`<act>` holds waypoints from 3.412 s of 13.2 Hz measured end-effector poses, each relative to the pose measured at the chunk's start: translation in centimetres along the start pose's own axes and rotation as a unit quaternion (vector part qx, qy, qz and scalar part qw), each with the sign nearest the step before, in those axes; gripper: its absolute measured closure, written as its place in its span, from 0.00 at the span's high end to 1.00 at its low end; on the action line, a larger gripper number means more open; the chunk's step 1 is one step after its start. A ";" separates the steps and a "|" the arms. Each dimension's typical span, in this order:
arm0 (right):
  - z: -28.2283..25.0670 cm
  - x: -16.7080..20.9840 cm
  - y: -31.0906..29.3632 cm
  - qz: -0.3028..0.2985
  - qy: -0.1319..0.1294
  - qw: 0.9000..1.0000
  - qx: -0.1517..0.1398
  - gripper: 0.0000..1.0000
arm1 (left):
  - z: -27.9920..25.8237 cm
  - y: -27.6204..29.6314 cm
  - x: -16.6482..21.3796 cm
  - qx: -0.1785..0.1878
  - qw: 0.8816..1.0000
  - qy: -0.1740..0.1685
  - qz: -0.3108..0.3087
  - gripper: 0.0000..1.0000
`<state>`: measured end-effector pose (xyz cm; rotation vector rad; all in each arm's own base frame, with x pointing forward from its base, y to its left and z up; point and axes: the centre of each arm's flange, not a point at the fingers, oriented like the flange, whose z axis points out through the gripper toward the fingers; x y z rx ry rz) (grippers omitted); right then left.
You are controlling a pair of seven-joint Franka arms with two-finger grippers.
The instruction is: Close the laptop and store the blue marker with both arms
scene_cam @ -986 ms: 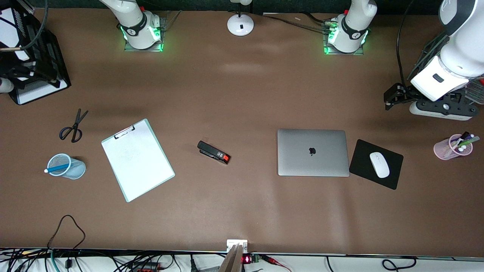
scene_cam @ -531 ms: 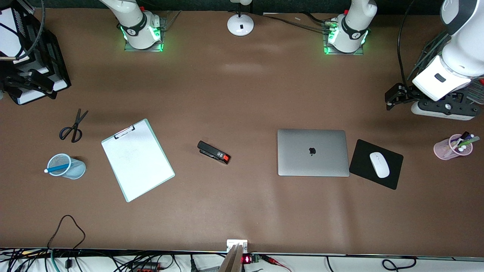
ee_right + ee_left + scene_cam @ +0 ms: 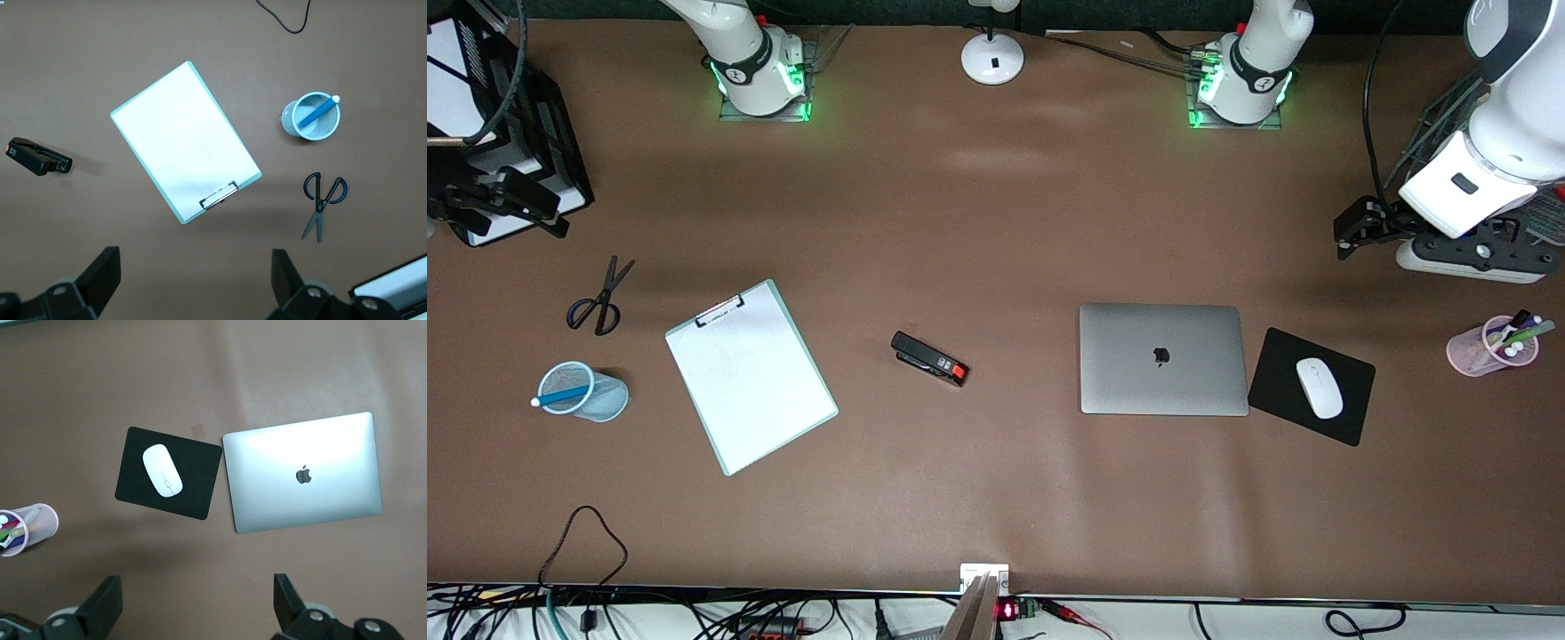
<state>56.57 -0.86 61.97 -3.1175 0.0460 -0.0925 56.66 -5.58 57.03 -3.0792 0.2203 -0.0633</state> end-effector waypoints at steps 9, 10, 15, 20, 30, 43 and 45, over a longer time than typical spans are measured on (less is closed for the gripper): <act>0.2 -1.0 -0.3 -0.004 -0.036 0.999 0.000 1.00 | 0.2 0.0 -0.3 0.000 1.000 -0.013 0.000 1.00; 0.2 -1.1 -0.4 -0.005 -0.038 0.999 0.000 1.00 | 0.2 0.0 -0.3 0.000 1.000 -0.014 0.000 1.00; -0.3 -1.4 -0.5 -0.006 -0.036 0.999 0.000 1.00 | 0.2 0.0 -0.3 0.000 1.000 -0.014 0.000 1.00; -0.5 -1.5 -0.7 -0.008 -0.035 0.999 0.001 1.00 | 0.2 0.0 -0.3 -0.001 1.000 -0.014 0.000 1.00; -0.1 -1.5 -1.3 -0.014 -0.039 0.999 0.000 1.00 | 0.2 0.0 -0.3 -0.001 1.000 -0.014 0.000 1.00; 0.0 -1.3 -1.1 -0.013 -0.031 0.999 -0.006 1.00 | 0.2 0.0 -0.3 -0.001 1.000 -0.014 0.000 1.00; -0.1 -1.1 -1.1 -0.013 -0.025 1.000 -0.007 1.00 | 0.2 0.1 -0.3 -0.001 1.000 -0.014 0.000 1.00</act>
